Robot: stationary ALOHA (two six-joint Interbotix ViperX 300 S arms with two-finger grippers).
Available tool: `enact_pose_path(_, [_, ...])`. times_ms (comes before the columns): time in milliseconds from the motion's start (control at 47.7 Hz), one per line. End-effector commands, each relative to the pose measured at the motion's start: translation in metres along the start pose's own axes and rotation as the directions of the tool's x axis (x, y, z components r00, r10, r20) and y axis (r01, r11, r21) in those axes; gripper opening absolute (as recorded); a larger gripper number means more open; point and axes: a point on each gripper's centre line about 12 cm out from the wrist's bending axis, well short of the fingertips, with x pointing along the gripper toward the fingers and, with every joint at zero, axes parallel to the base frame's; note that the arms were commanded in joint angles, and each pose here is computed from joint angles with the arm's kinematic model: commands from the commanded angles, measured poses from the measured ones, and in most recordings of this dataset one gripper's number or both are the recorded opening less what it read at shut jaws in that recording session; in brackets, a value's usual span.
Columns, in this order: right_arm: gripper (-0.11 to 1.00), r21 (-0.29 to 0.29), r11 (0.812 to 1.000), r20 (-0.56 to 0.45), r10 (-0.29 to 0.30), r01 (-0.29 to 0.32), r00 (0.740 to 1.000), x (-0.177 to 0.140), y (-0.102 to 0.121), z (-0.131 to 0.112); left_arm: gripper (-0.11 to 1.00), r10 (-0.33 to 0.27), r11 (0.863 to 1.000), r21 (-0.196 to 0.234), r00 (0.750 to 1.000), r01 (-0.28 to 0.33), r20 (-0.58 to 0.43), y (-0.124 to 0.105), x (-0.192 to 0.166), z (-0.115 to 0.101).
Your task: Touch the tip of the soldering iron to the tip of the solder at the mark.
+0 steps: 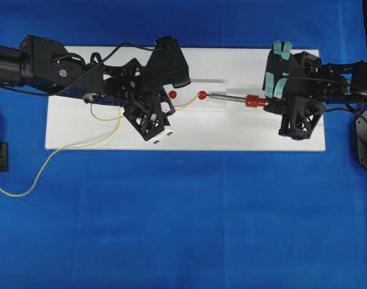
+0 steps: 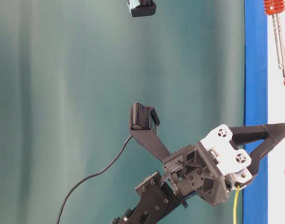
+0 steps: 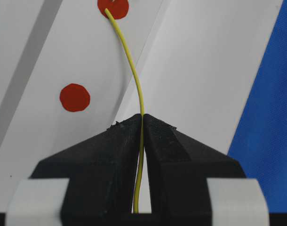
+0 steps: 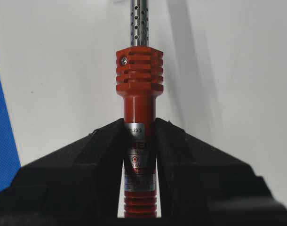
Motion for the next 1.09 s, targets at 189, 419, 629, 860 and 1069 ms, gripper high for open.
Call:
enact_pose_path(189, [0.06, -0.003, 1.0, 0.039, 0.005, -0.005, 0.999, -0.0057, 0.0019, 0.0111, 0.02, -0.018, 1.0, 0.009, 0.999, 0.017, 0.043, -0.007, -0.0068, 0.0138])
enact_pose_path(419, [0.07, -0.002, 1.0, 0.039, 0.006, -0.006, 0.999, -0.0057, 0.002, 0.0111, 0.02, -0.018, 1.0, 0.015, 0.999, 0.018, 0.041, -0.0079, -0.0061, 0.0143])
enact_pose_path(629, [0.06, -0.002, 1.0, 0.042, 0.006, -0.006, 0.999, -0.0061, 0.002, 0.0115, 0.02, -0.016, 1.0, 0.014, 0.999, 0.016, 0.034, -0.0076, -0.006, 0.0135])
enact_pose_path(860, [0.07, -0.003, 1.0, 0.041, 0.005, -0.005, 0.999, -0.0057, 0.0019, 0.0113, 0.02, -0.016, 1.0, 0.012, 0.999, 0.016, 0.034, -0.0076, -0.006, 0.0135])
enact_pose_path(1069, [0.06, -0.002, 1.0, 0.042, 0.006, -0.006, 0.999, -0.0057, 0.002, 0.0115, 0.02, -0.015, 1.0, 0.012, 0.999, 0.015, 0.032, -0.0075, -0.006, 0.0133])
